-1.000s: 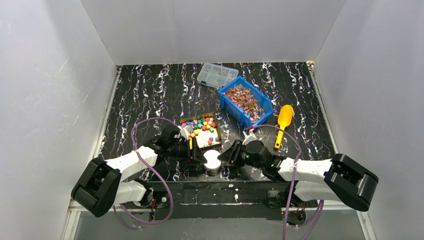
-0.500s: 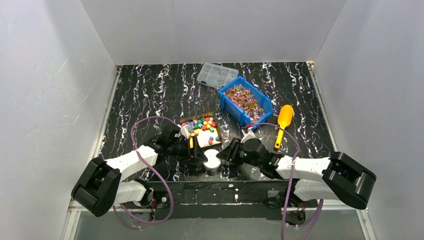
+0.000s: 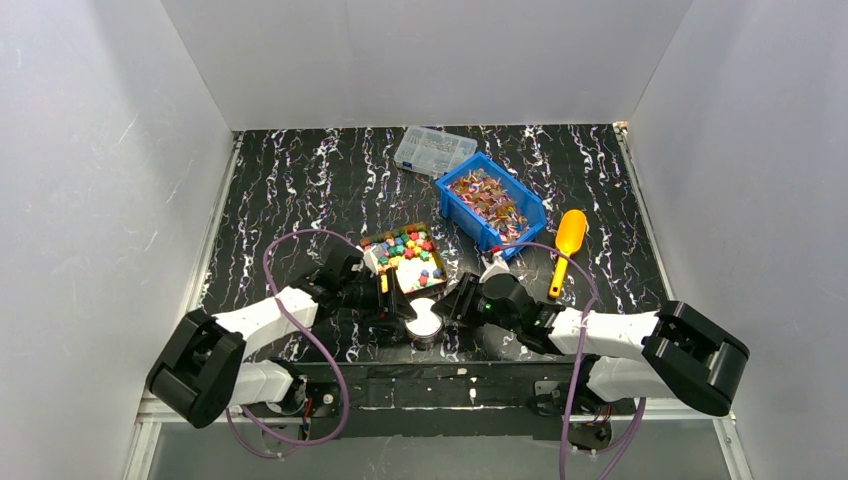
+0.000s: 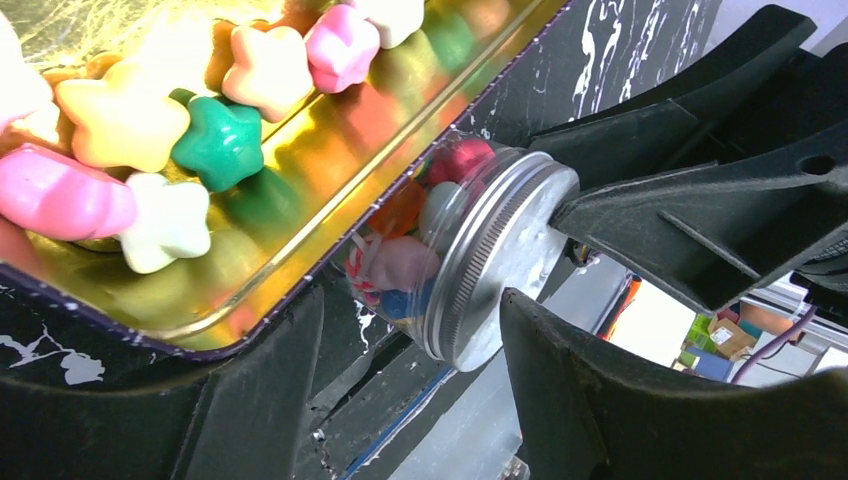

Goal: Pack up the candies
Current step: Close the bottle lid on the packing bottle.

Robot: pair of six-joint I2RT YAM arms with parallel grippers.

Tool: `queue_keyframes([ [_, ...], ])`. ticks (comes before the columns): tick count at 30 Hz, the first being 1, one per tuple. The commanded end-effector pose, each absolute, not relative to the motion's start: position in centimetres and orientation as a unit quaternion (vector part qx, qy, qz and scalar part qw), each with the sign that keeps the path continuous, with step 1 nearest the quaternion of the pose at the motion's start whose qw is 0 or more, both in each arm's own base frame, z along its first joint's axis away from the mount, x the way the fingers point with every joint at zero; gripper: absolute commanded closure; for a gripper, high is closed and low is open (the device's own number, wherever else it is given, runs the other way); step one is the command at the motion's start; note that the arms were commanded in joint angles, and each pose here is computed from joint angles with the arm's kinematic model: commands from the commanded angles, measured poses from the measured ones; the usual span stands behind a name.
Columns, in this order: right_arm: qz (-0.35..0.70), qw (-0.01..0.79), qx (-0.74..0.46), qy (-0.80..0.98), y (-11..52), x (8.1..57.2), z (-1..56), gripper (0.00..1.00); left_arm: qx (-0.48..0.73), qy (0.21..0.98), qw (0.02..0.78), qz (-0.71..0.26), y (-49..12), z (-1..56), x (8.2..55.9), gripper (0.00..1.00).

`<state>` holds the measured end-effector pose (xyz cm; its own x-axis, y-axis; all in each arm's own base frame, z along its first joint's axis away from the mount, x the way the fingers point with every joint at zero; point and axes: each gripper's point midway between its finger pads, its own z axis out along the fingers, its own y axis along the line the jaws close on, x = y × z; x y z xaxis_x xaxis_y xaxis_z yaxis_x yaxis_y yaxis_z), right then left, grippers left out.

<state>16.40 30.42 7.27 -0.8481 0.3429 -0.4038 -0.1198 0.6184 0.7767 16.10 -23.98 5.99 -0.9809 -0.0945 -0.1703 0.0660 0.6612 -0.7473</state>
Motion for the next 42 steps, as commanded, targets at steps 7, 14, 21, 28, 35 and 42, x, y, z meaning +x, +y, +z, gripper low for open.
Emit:
queue_keyframes([
  [7, 0.380, 0.270, 0.069, 0.882, 29.2, 16.6, 5.2, 0.49, -0.006, 0.913, 0.107, -0.393, -23.9, 5.3, 17.0, 0.37],
  [14, 0.337, 0.250, 0.077, 0.904, 27.7, 15.9, 2.8, 0.50, -0.014, 0.921, 0.095, -0.377, -23.3, 3.9, 16.4, 0.44],
  [21, 0.293, 0.244, 0.069, 0.922, 26.4, 15.6, 1.5, 0.50, -0.021, 0.931, 0.094, -0.351, -22.5, 3.0, 16.2, 0.48],
  [28, 0.284, 0.249, 0.062, 0.924, 26.2, 15.7, 1.9, 0.49, -0.028, 0.934, 0.076, -0.349, -22.3, 2.1, 15.4, 0.56],
  [35, 0.297, 0.277, 0.038, 0.913, 27.1, 16.7, 5.1, 0.48, -0.001, 0.913, 0.117, -0.391, -23.1, 5.1, 16.0, 0.51],
  [42, 0.301, 0.304, 0.001, 0.904, 27.6, 17.3, 8.6, 0.45, 0.032, 0.890, 0.155, -0.428, -23.4, 8.0, 15.6, 0.41],
])
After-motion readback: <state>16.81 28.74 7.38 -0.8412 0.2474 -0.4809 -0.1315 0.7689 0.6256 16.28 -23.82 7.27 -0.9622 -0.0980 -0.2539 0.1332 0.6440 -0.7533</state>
